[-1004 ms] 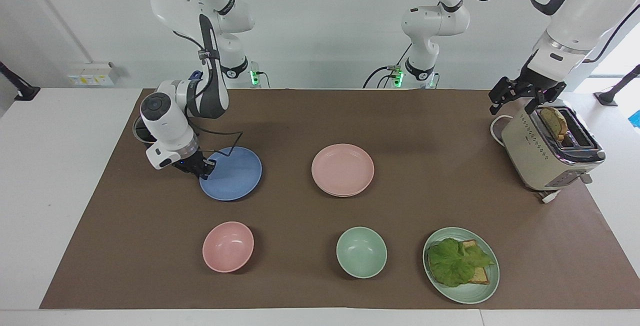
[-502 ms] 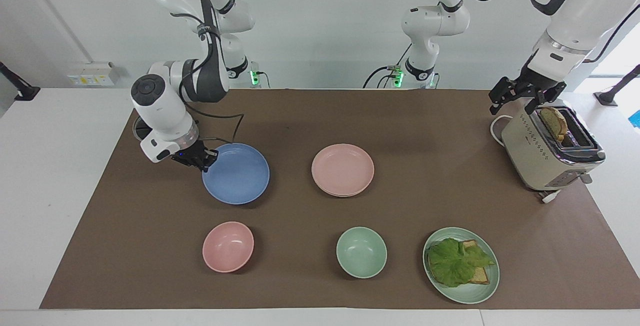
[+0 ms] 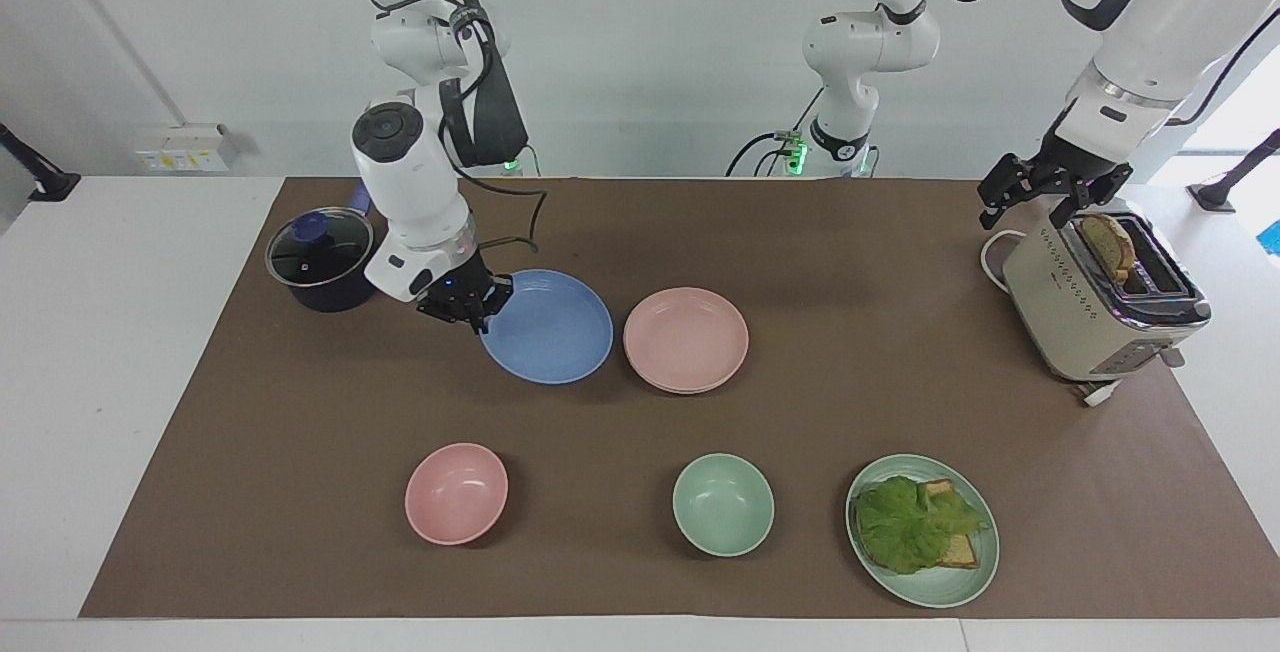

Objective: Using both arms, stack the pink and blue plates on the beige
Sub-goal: 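Lift the blue plate with the right gripper onto the pink plate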

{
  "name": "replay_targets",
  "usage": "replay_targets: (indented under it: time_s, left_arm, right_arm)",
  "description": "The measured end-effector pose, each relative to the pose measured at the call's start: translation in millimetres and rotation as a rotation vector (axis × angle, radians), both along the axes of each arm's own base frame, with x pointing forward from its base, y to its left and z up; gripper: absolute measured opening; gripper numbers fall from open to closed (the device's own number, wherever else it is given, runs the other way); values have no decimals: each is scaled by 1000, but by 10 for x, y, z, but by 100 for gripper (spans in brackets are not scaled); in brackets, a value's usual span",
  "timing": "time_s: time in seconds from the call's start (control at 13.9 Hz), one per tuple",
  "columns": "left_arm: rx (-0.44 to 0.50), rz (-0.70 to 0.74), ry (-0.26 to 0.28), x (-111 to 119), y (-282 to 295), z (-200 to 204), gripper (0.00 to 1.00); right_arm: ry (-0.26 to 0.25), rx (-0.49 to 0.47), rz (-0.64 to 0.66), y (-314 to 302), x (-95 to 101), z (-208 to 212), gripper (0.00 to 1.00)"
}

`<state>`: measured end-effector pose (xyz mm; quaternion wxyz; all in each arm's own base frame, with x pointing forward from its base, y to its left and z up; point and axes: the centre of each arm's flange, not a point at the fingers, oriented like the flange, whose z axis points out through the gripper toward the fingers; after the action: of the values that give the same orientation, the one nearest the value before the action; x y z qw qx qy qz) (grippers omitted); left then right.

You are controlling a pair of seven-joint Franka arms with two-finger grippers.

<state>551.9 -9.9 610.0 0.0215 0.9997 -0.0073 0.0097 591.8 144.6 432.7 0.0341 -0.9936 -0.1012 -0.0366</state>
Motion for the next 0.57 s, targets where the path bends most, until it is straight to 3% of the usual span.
replay_targets:
  time_s: [0.29, 0.57]
  left_arm:
    - [0, 0, 0, 0, 0, 0, 100]
    - [0, 0, 0, 0, 0, 0, 100]
  right_arm:
    - [-20, 33, 35, 450, -69, -47, 5]
    - [-30, 73, -25, 1211, -237, -302, 5]
